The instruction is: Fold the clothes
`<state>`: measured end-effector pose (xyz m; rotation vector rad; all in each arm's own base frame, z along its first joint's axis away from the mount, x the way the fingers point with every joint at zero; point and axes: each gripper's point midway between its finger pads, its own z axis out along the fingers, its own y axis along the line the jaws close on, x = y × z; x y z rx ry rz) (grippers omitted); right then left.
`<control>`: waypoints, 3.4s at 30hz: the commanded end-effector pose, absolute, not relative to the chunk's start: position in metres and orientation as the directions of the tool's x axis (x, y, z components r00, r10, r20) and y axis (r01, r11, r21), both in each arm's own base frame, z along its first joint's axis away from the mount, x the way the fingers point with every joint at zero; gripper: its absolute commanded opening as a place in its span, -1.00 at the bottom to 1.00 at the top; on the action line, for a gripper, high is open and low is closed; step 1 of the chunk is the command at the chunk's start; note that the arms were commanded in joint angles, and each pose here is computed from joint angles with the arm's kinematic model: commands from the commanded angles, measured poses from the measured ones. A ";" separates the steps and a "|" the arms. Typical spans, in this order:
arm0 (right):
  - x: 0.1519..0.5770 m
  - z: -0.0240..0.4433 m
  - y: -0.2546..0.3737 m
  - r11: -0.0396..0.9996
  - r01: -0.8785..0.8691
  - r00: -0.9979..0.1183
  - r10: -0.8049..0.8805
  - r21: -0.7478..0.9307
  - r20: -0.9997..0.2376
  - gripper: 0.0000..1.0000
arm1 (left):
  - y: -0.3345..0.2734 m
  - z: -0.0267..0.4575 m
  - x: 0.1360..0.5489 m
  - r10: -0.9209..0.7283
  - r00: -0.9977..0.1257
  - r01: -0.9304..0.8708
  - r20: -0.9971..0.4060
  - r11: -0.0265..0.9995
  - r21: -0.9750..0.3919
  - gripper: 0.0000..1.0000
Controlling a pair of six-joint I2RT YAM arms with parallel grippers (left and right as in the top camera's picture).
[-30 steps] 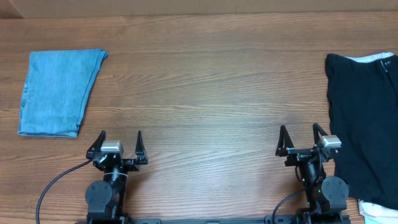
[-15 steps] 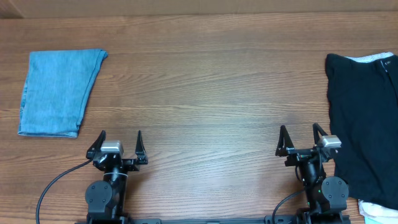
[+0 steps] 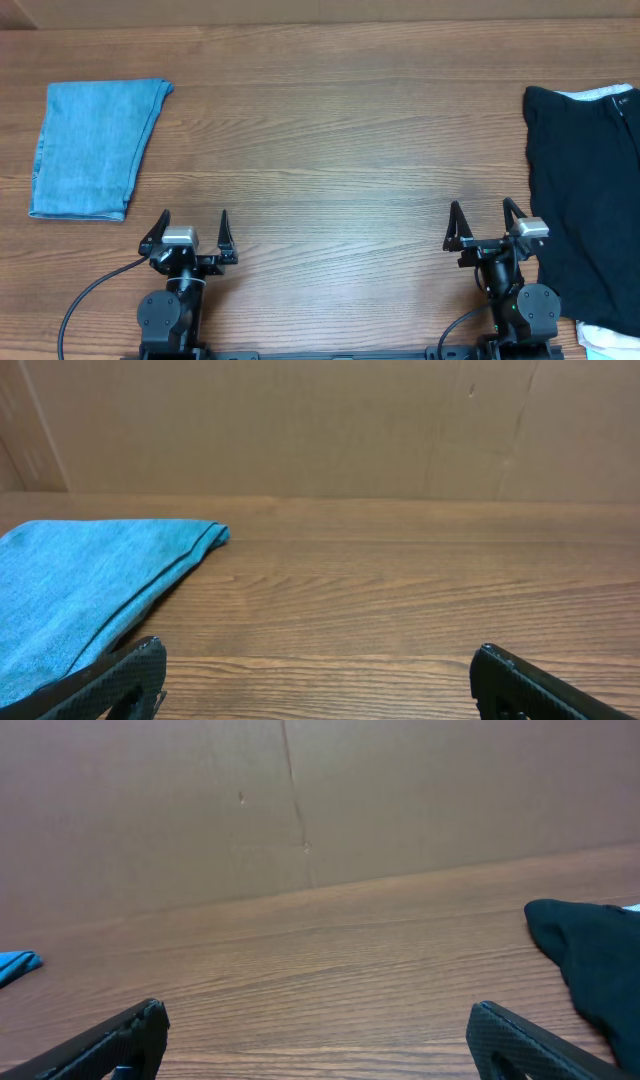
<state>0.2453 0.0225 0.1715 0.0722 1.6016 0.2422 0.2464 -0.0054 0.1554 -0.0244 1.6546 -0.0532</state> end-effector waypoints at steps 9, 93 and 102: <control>0.246 0.169 0.021 0.977 -0.094 -0.046 0.189 0.193 -0.981 1.00 | -0.002 0.156 0.246 -0.059 -0.077 -0.003 -0.995 0.998 -0.058 1.00; 0.552 0.053 -0.196 0.915 0.346 -0.640 0.068 -0.208 -0.765 0.74 | -0.002 0.155 0.246 -0.058 -0.082 -0.003 -0.995 0.998 -0.058 1.00; 0.551 0.016 -0.197 0.916 0.341 -0.667 0.077 -0.211 -0.741 0.30 | -0.002 0.155 0.246 -0.058 -0.082 -0.002 -0.995 0.998 -0.058 1.00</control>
